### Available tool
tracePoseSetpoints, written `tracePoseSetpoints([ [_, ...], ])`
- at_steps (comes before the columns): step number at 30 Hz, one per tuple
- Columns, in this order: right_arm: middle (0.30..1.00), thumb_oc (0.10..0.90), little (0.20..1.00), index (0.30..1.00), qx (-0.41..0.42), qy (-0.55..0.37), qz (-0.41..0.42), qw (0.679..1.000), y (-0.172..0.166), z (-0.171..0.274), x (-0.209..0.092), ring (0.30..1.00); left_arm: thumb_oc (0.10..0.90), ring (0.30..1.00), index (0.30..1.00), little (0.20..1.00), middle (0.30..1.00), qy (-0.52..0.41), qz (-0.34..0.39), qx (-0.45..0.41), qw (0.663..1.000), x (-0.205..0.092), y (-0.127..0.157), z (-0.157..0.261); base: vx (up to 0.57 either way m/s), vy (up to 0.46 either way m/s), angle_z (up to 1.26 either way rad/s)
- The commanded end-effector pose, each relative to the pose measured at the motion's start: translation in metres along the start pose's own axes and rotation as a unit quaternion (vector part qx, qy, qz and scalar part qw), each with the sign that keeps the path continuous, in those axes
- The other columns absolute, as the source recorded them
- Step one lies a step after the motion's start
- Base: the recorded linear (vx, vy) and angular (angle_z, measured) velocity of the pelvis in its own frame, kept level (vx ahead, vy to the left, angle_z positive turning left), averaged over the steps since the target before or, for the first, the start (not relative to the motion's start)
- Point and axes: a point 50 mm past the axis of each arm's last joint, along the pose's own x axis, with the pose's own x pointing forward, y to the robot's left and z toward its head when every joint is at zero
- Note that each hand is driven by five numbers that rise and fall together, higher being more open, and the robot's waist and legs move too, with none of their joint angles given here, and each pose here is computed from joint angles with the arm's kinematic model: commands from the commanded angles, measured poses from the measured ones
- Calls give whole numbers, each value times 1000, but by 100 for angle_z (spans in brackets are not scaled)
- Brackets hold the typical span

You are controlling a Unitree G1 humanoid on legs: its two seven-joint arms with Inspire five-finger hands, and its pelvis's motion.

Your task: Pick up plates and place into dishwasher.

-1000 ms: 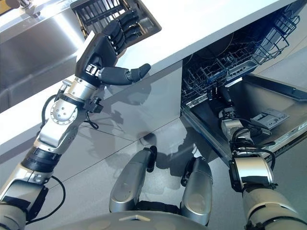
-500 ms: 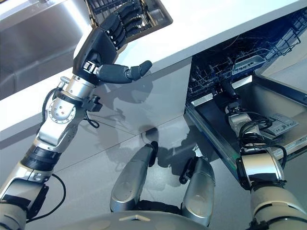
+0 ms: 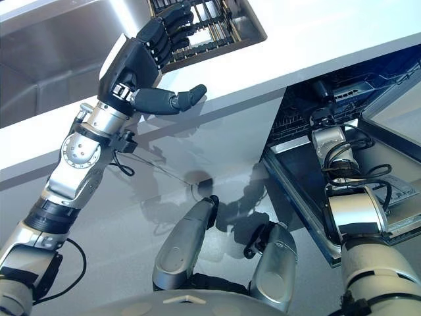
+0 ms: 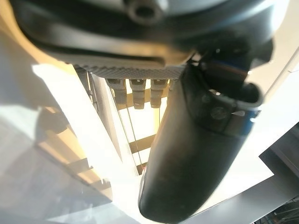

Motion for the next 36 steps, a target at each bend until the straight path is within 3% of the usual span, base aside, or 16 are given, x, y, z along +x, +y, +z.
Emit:
tracePoseSetpoints([
  [1, 300, 100, 200, 300, -28, -34, 130, 991, 77, 18, 20, 300, 800, 900, 900, 900, 900, -118, 15, -8, 993, 19, 13, 43, 0, 0, 0],
  [2, 300, 100, 200, 300, -54, -19, 111, 992, 70, 14, 20, 300, 800, 900, 900, 900, 900, -120, 15, -7, 993, 19, 13, 43, 0, 0, 0],
  [4, 613, 465, 565, 613, -123, 16, 64, 990, 51, 9, 17, 613, 800, 900, 900, 900, 900, -123, 16, -7, 992, 21, 12, 45, -22, 11, -1],
  [5, 900, 800, 900, 900, -143, 28, 49, 988, 43, 9, 16, 900, 800, 900, 900, 900, 900, -125, 16, -7, 992, 22, 12, 45, -33, 29, -2],
  [9, 900, 800, 900, 900, -257, 72, -5, 964, 9, 12, 5, 900, 800, 900, 900, 900, 900, -127, 24, -6, 992, 25, 11, 48, -31, 32, -8],
  [12, 900, 800, 900, 900, -265, 69, -1, 962, 3, 13, 1, 900, 800, 900, 900, 900, 900, -127, 27, -5, 991, 25, 11, 48, -29, 24, -19],
  [21, 900, 800, 900, 900, -204, 90, 60, 973, -19, -27, -29, 900, 800, 900, 900, 900, 900, -129, 43, -3, 991, 15, 12, 42, -11, 40, -18],
  [27, 900, 800, 900, 900, -122, 79, 136, 980, -29, -58, -65, 900, 800, 900, 900, 900, 900, -120, 50, -1, 991, 5, 13, 35, 24, 29, -13],
  [33, 900, 800, 900, 900, -188, 44, 82, 978, -57, -42, -92, 900, 800, 900, 900, 900, 900, -109, 62, 5, 992, -4, 17, 31, -4, 28, -18],
  [36, 900, 800, 900, 900, -232, 6, -8, 973, -81, -19, -108, 900, 800, 900, 900, 900, 900, -96, 68, 18, 993, -7, 20, 30, -27, 5, -34],
])
